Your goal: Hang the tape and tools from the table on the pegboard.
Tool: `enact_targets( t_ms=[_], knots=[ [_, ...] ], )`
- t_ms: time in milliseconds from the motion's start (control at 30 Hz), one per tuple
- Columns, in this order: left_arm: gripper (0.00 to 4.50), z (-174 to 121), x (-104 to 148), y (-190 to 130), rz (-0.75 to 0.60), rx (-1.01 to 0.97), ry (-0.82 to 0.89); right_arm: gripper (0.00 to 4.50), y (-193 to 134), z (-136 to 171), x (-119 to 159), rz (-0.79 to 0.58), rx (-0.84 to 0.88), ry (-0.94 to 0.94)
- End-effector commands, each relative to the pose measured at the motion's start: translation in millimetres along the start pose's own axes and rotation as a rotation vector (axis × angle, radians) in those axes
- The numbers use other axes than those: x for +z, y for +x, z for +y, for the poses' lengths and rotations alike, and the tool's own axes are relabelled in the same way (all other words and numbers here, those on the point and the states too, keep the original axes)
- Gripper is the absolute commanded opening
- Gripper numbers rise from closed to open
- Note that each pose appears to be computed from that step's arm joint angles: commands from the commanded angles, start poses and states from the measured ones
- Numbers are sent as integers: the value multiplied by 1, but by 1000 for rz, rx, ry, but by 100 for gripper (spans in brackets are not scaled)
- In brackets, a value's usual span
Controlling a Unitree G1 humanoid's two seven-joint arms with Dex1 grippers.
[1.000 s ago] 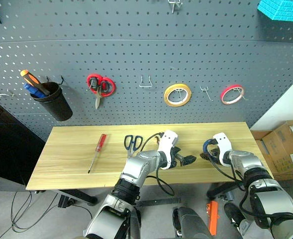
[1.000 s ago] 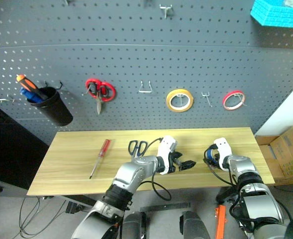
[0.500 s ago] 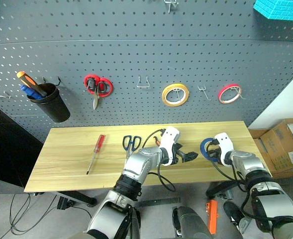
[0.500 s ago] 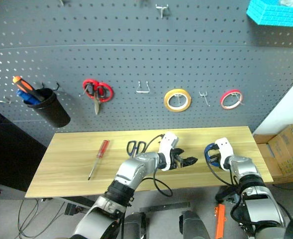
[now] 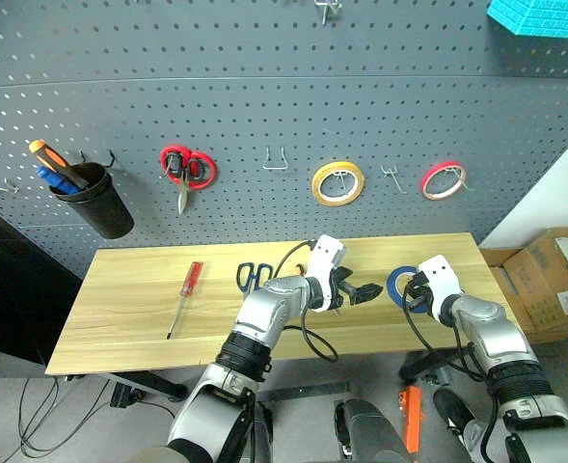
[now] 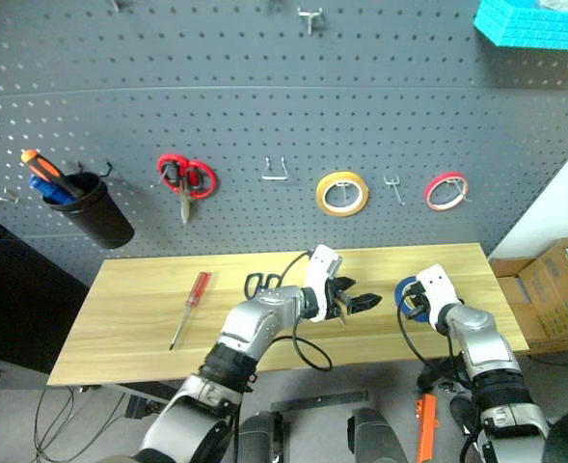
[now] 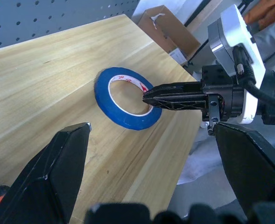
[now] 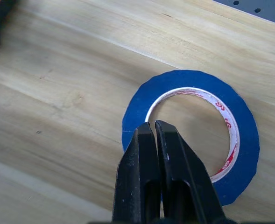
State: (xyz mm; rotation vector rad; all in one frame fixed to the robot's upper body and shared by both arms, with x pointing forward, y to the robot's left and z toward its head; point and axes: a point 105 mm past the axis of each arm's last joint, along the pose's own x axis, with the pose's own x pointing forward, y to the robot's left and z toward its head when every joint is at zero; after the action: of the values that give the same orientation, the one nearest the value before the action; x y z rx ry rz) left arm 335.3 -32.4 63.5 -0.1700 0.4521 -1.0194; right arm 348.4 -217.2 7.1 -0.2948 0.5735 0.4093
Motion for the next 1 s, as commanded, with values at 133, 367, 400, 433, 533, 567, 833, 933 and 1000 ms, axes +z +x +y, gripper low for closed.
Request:
enact_targets(
  t_ms=[133,367,400,433,533,567,833,933,1000],
  knots=[
    [450,-10,9,5,-44,-34,1,234,7,-14,4,50,20,-45],
    [450,-12,-15,2,-5,-16,-77,445,21,-10,-5,113,75,-47],
    [450,-12,-18,1,-3,-11,-101,445,23,-8,-4,116,88,-37],
    [450,-12,-23,1,1,-5,-127,445,25,-6,-2,116,102,-28],
    [450,-13,-34,-2,10,12,-180,445,29,-1,2,121,134,-18],
    [450,-13,-37,-3,14,19,-191,445,30,0,2,125,138,-20],
    [450,-15,-48,-7,24,48,-229,428,32,-4,-10,189,131,22],
    [450,-15,-47,-8,20,50,-234,355,30,-11,-15,206,104,84],
    [450,-15,-46,-9,17,50,-233,288,30,-12,-17,213,94,120]
  ],
)
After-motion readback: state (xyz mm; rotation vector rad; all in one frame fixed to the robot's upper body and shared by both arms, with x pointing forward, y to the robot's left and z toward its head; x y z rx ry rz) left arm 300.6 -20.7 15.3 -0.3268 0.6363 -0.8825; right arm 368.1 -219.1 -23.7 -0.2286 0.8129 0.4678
